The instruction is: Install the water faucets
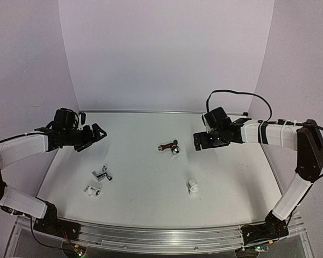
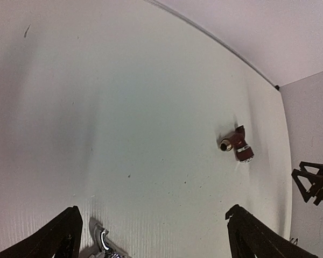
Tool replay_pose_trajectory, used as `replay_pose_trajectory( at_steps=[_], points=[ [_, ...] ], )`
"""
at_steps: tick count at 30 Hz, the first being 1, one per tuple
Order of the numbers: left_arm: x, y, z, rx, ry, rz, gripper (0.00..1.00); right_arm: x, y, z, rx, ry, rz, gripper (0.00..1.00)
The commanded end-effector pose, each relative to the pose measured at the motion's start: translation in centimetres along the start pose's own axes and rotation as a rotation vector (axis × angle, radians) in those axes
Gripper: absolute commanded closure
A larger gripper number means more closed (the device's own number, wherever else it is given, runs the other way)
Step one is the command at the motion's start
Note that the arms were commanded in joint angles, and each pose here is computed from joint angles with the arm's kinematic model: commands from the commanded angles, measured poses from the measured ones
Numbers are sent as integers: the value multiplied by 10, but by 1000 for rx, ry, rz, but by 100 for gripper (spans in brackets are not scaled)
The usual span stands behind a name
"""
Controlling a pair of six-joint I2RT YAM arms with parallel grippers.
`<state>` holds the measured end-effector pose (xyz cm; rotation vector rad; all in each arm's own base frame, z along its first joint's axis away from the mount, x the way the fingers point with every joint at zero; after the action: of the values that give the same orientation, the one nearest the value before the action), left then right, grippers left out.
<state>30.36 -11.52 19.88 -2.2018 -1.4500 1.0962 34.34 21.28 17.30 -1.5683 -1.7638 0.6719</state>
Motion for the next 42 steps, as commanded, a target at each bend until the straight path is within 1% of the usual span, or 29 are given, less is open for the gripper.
replay_pose_trajectory(
  at_steps=[1,2,5,8,10,12,18,21,23,26,29,33,34,38,40,42],
  points=[
    [7,10,28,107,-47,-77,11,28,-1,-8,-26,67,-173,2],
    [6,14,37,141,-50,-84,14,29,-1,-8,-39,91,-194,2],
    [2,25,65,223,-51,-105,18,34,-1,-9,-43,140,-245,2],
    [0,35,81,279,-26,-146,20,45,-4,-8,0,117,-332,2],
    [3,42,88,314,-14,-177,25,47,-6,-4,20,99,-372,2],
    [6,48,91,335,-3,-204,26,50,-7,0,41,88,-412,2],
    [14,63,92,369,42,-286,31,54,-3,7,89,98,-448,2],
    [15,70,91,386,55,-293,37,55,0,10,106,105,-452,2],
    [17,72,89,378,66,-318,42,55,2,11,115,109,-454,2],
    [17,74,90,389,70,-321,52,56,5,13,126,115,-456,2],
    [16,73,96,403,66,-325,59,57,5,13,133,120,-460,2],
    [17,72,98,398,76,-349,76,58,7,13,133,126,-457,2],
    [17,72,97,394,76,-351,78,58,8,13,137,128,-458,2],
    [8,68,81,340,79,-330,89,60,7,13,128,137,-467,2],
    [-2,63,65,289,79,-298,98,65,3,12,108,130,-497,2],
    [-15,56,46,230,73,-258,100,76,-1,14,110,111,-546,2]
  ],
)
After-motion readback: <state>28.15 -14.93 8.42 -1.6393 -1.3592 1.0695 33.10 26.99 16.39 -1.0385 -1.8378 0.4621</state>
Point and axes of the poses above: each gripper's point midway between its finger pads, its own y axis out along the fingers, its own x axis along the line the jaws close on, z = x × y, the point moved 7 cm from there along -y, back along the fingers, and after that the axes turned 13 degrees about y, right-handed, at the moved point
